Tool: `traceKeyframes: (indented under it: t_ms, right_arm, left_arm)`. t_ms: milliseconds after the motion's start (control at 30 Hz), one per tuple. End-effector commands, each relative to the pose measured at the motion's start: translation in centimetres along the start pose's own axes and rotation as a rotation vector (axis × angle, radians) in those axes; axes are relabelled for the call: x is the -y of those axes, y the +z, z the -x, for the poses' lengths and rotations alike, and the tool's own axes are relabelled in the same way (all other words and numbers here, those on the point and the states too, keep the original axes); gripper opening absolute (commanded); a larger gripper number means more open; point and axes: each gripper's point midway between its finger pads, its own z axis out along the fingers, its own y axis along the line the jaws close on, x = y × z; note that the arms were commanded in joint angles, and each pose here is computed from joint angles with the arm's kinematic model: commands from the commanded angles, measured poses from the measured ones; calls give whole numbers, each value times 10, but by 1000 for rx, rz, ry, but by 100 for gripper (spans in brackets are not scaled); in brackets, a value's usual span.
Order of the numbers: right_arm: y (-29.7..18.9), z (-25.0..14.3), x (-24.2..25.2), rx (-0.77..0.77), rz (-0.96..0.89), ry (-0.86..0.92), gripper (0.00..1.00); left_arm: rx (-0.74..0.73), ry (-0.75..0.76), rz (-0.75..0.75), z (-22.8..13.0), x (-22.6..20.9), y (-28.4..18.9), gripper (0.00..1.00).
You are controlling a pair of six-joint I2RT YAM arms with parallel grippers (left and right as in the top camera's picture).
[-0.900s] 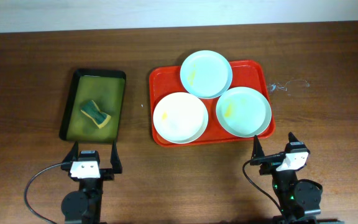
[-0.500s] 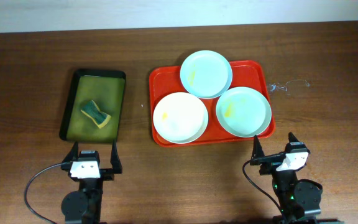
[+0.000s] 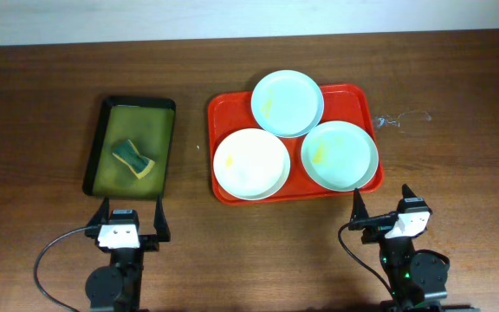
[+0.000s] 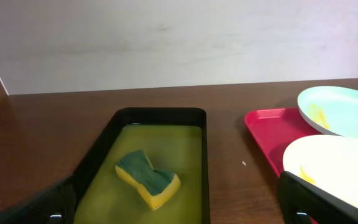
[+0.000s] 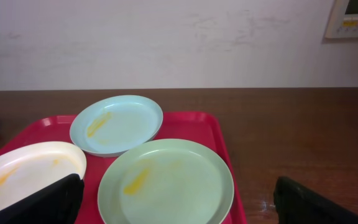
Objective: Clean dirty plates on tray and stack at the side
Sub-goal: 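Move the left gripper over the sponge in the black water tray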
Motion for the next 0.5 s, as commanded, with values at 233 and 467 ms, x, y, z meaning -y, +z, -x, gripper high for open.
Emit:
traceKeyframes:
  t_ms: [233,467]
  right_arm:
    - [0,-3,5,-2,-25,4,98]
    - [0,-3,5,-2,-25,4,98]
  left_arm:
    - [109,35,-445,22,74,-18,99]
    - [255,69,-376,87,62,-32,99]
